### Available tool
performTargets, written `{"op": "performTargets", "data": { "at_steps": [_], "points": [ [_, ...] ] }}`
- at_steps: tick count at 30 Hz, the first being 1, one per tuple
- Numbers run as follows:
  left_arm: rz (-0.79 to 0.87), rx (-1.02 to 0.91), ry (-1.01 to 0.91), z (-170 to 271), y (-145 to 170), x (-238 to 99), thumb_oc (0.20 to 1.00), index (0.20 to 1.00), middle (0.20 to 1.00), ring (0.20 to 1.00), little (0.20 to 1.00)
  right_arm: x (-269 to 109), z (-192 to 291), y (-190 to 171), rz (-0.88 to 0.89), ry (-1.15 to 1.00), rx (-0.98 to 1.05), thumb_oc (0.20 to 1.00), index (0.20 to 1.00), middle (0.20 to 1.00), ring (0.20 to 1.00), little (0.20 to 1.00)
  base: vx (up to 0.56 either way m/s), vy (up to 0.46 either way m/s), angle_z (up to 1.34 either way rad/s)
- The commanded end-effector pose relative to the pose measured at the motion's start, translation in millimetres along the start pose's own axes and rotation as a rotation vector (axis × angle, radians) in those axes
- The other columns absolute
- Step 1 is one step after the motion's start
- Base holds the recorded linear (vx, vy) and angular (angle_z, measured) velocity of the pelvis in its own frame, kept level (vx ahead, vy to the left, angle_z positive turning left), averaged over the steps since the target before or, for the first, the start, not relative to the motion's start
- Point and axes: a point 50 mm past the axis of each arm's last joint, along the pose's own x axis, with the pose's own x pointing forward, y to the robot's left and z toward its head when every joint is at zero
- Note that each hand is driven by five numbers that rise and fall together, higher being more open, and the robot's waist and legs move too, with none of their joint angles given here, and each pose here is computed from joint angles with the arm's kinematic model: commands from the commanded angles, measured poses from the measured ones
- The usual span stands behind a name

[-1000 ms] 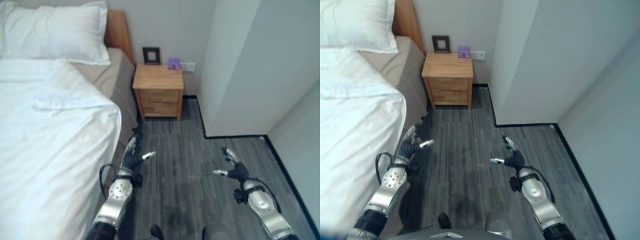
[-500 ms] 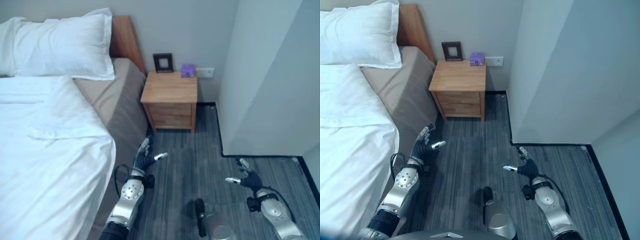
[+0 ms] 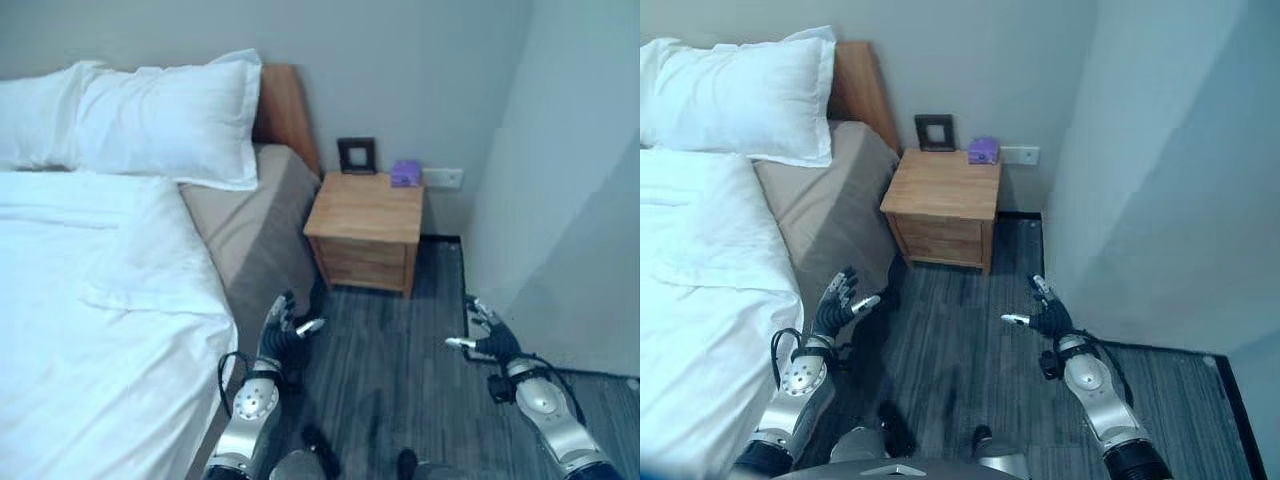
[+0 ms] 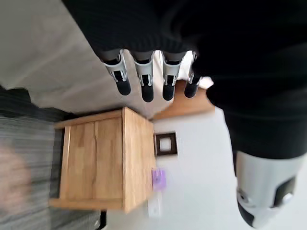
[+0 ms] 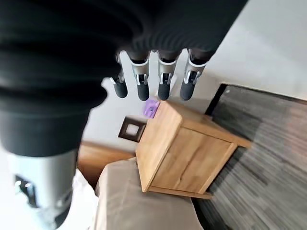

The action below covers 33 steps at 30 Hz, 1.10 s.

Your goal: Making the bed.

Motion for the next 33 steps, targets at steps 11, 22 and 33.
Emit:
{"op": "performTargets", "data": {
  "at_steps": [11, 22, 33],
  "points": [
    [0.060, 0.136, -0.117, 33, 41, 7, 1.000, 1.000, 1.000, 1.000, 1.000, 25, 77, -22, -0.057, -0.318, -0.144, 1.000, 1.000, 1.000, 1.000, 1.000, 0.24, -0.014, 0.58],
    [0.127, -0.045, -0.455, 111, 78, 2, 1.000, 1.000, 1.000, 1.000, 1.000, 52, 154, -64, -0.152, -0.514, -0.423, 1.000, 1.000, 1.000, 1.000, 1.000, 0.18, -0.254, 1.23],
    [0.323, -0.101, -0.398, 100, 124, 7, 1.000, 1.000, 1.000, 1.000, 1.000, 94, 187, -53, -0.090, -0.486, -0.529, 1.000, 1.000, 1.000, 1.000, 1.000, 0.19, -0.240, 1.29]
  ]
}}
